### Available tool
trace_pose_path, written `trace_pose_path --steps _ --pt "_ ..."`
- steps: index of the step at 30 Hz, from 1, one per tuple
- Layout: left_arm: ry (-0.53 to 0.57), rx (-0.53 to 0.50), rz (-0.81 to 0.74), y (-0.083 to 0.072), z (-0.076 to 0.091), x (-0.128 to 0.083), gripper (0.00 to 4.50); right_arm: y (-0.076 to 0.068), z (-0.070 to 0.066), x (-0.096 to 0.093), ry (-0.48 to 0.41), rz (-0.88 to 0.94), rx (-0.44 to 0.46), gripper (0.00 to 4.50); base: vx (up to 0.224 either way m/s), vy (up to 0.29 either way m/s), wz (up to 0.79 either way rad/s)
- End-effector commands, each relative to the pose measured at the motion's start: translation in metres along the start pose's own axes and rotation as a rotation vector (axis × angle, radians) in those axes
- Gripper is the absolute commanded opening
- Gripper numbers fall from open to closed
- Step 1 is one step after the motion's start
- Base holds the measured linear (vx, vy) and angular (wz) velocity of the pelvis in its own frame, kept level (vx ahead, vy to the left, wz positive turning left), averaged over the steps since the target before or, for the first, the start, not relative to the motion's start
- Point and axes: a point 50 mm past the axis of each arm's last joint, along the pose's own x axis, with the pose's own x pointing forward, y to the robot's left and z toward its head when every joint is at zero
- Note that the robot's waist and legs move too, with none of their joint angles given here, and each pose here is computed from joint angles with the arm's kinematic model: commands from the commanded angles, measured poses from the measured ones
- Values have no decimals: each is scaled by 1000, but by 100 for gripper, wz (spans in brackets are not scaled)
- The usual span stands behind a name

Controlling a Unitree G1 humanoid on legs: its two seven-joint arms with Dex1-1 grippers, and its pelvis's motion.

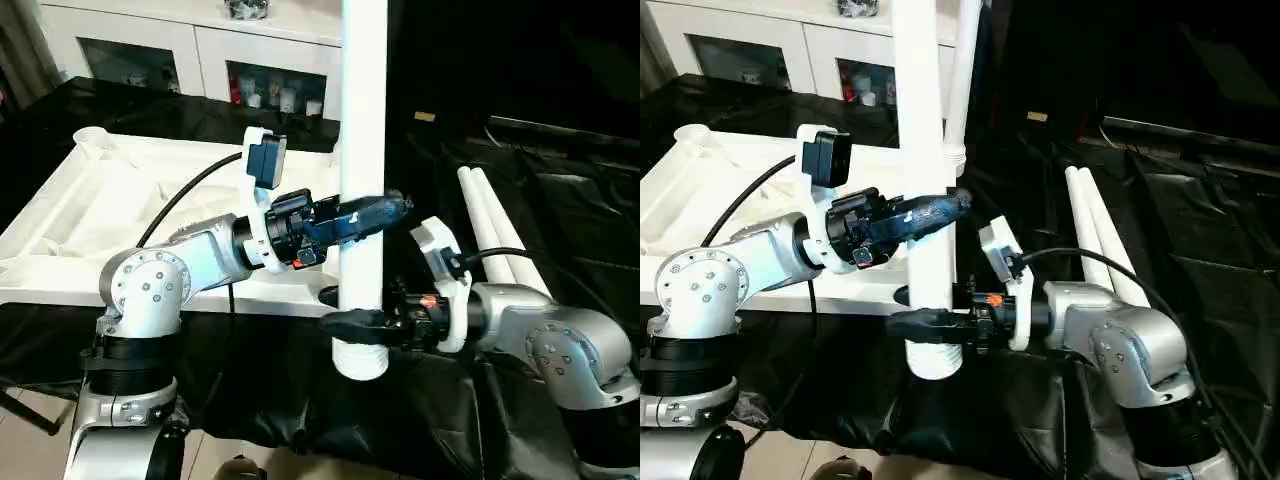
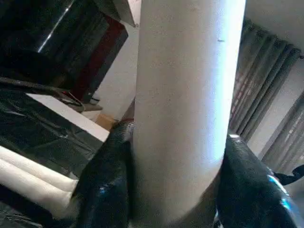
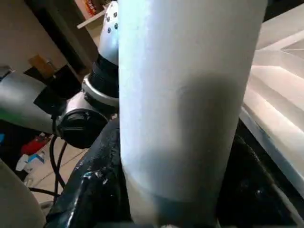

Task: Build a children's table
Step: Pick table leg

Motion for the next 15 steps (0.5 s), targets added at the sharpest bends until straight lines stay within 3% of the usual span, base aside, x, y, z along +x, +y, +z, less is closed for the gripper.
trace_pose_path --steps 1,4,6,9,12,15 --pt "32 30 5 -2 1 4 198 3 6 -2 -4 0 -41 196 0 0 0" --pt "32 36 18 -1 1 4 192 1 7 -1 1 -14 -66 196 0 0 0" --pt "28 46 30 -2 2 3 189 -1 7 1 2 -31 -71 252 0 0 0" --pt "28 77 56 -1 3 3 188 -4 9 2 -8 -59 -63 274 0 0 0" --pt "51 162 135 2 5 3 188 -10 13 1 -17 -155 -120 307 0 0 0" --pt "80 267 231 7 4 5 188 -21 20 -1 -42 -303 -158 308 0 0 0"
